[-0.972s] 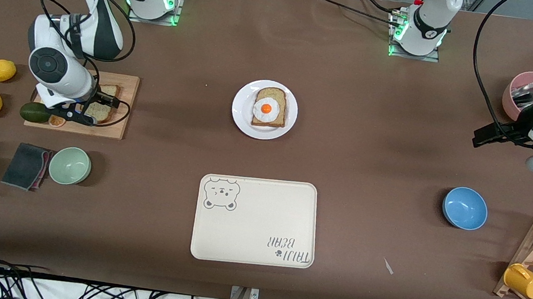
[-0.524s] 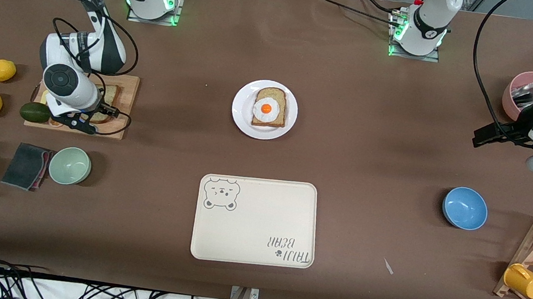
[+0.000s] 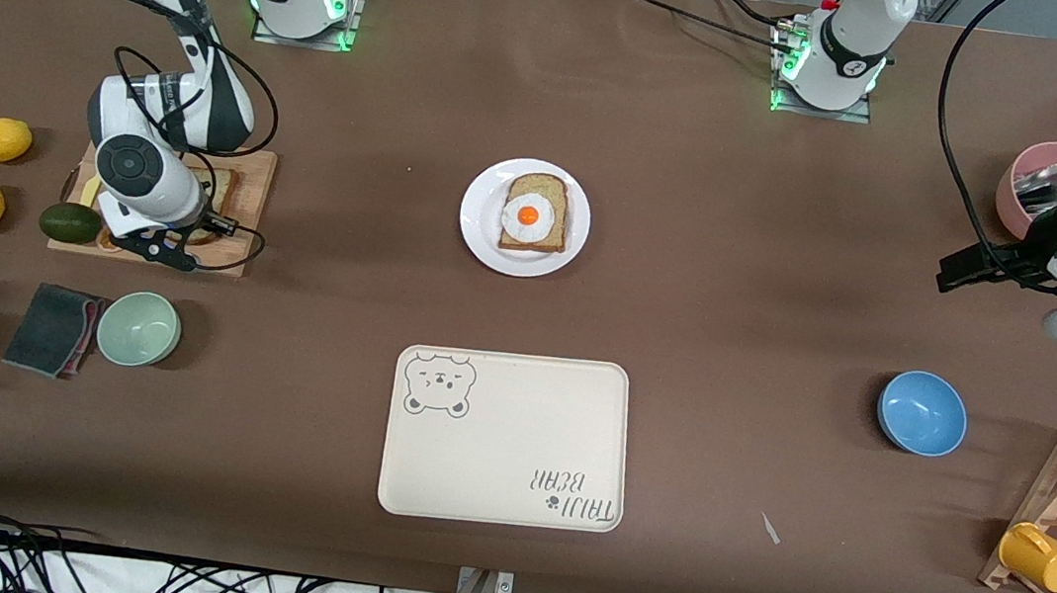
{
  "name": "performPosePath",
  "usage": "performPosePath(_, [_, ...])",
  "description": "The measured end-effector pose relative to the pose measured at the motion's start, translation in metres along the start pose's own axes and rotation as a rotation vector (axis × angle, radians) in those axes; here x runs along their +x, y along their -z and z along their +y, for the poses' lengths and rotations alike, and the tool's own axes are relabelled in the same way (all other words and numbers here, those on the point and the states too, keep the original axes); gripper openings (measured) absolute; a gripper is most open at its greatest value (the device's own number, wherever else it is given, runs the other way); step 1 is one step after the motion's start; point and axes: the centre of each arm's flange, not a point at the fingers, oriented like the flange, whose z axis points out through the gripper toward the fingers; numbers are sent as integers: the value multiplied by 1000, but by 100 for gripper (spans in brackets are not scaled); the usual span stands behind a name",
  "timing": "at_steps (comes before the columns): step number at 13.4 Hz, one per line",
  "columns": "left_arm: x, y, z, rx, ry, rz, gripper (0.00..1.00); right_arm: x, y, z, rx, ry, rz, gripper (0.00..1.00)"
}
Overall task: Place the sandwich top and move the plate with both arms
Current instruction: 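Reach the right gripper down to the bread slice on the cutting board, then grasp the bread slice and carry it over the white plate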
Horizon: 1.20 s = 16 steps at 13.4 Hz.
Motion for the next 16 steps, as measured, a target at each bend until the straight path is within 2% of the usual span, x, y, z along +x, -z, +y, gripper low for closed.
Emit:
performPosePath(2, [0,0,0,0,0,0,100,1,1,0,2,-1,4,30])
performPosePath(3, [0,0,0,0,0,0,100,1,1,-1,3,-1,6,23])
performPosePath(8, [0,0,0,0,0,0,100,2,2,-1,2,2,8,21])
performPosePath(9, [0,0,0,0,0,0,100,3,4,0,-4,4,8,18])
performPosePath(11, [0,0,0,0,0,0,100,9,14,1,-31,3,-14,11])
performPosePath(13, [0,0,0,0,0,0,100,16,30,-2,-58,5,-34,11])
performPosePath(16, [0,0,0,-1,0,0,100,25,56,-13,-82,16,-32,11])
